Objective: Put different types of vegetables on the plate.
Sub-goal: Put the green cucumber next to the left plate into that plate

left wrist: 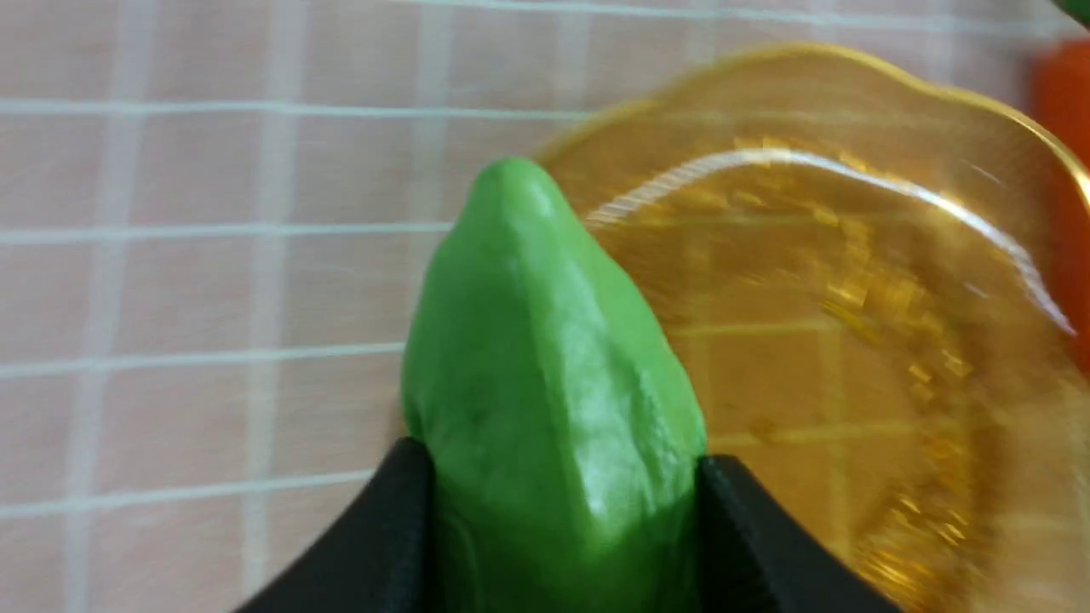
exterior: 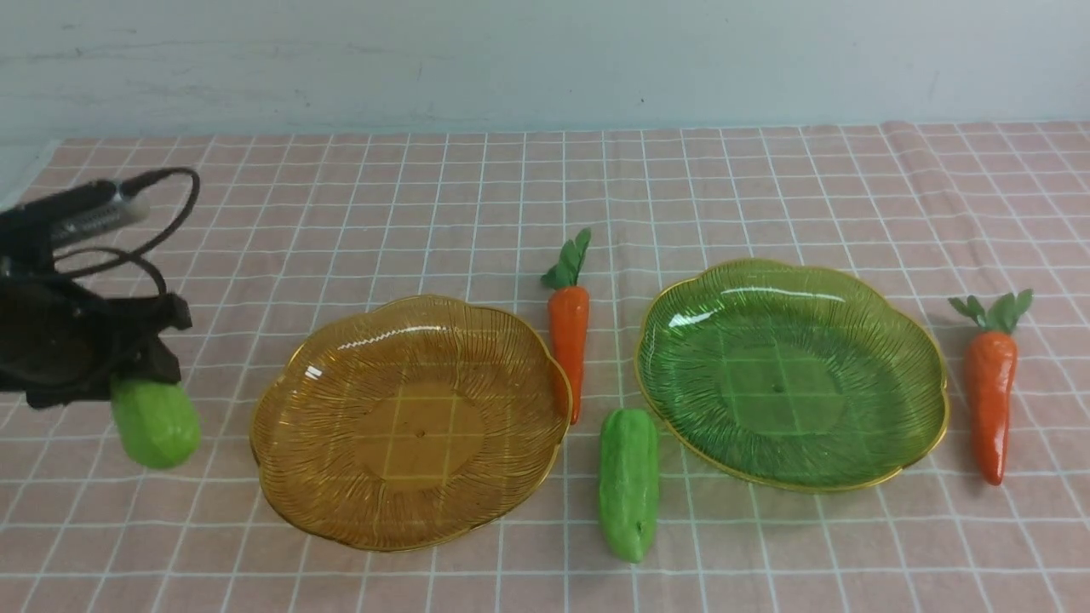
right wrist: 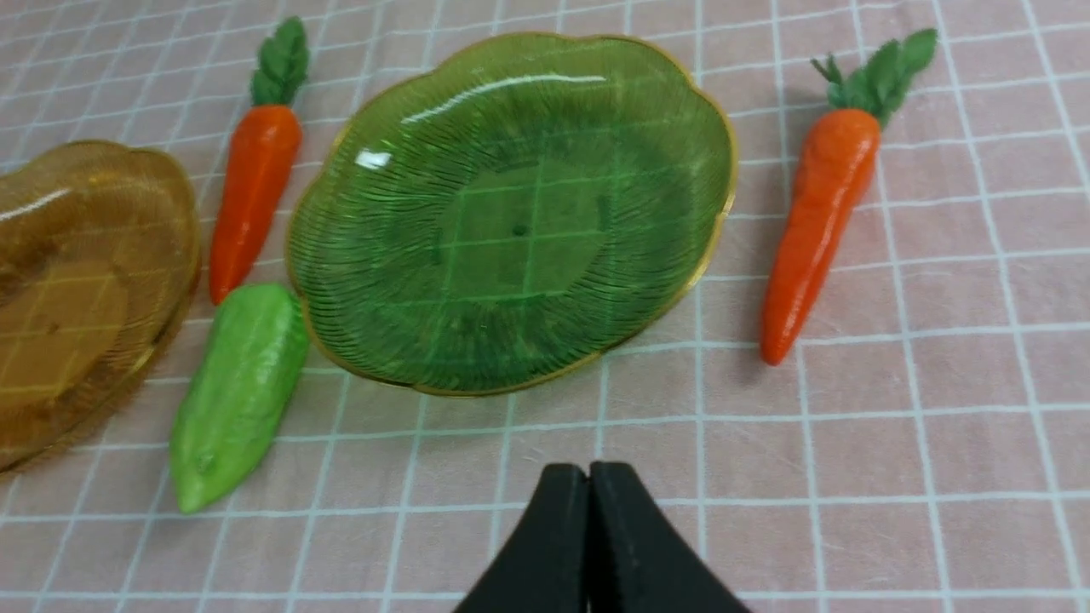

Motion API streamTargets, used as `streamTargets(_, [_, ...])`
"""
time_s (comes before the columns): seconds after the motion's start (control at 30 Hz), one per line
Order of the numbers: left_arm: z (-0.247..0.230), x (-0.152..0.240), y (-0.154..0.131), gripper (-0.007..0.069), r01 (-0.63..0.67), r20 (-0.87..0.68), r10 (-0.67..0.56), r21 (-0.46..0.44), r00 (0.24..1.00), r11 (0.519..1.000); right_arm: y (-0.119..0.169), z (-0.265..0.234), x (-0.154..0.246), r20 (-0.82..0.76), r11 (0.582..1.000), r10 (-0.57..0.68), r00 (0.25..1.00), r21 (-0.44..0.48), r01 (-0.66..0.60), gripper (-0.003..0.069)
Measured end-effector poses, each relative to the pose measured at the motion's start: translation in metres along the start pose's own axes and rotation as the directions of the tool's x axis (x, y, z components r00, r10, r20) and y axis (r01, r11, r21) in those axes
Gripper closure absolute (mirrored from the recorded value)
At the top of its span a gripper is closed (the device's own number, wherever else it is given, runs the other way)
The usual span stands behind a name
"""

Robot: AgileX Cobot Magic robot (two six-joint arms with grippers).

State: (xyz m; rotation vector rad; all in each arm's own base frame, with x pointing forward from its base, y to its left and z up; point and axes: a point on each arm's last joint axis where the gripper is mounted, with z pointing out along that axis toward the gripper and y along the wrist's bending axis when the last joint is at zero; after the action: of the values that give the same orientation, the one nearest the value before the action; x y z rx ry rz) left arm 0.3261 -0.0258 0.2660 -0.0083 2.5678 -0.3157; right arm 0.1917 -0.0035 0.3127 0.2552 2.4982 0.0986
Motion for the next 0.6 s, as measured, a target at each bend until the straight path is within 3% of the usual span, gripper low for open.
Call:
streamTargets(0.13, [0.012,0.006,-0.038,0.0330,-0.128,-0.018,0.130,0.076,0.991,0.989,-0.002,0.045,-0.032,-0.092,0.999,0.031,0.995,0.039,-0.027,0.0673])
streamTargets(0.23, [0.025,0.008,-0.044,0.0305,-0.138,-0.034,0.141,0.082,0.989,0.987,-0.015,0.070,-0.052,-0.120,0.995,0.085,0.989,0.071,-0.077,0.0657])
streamTargets(0.33, [0.042,0.012,-0.042,0.0223,-0.126,-0.084,0.133,0.079,0.988,0.989,-0.026,0.099,-0.068,-0.137,0.988,0.138,0.981,0.083,-0.127,0.0599])
streamTargets(0.47, [0.047,0.013,-0.041,0.0112,-0.159,-0.095,0.166,0.080,0.981,0.984,-0.030,0.146,-0.078,-0.180,0.985,0.168,0.969,0.078,-0.156,0.0428])
streamTargets(0.6, [0.043,0.005,-0.044,0.0071,-0.180,-0.085,0.187,0.089,0.979,0.980,-0.034,0.182,-0.075,-0.230,0.983,0.178,0.957,0.091,-0.161,0.0253])
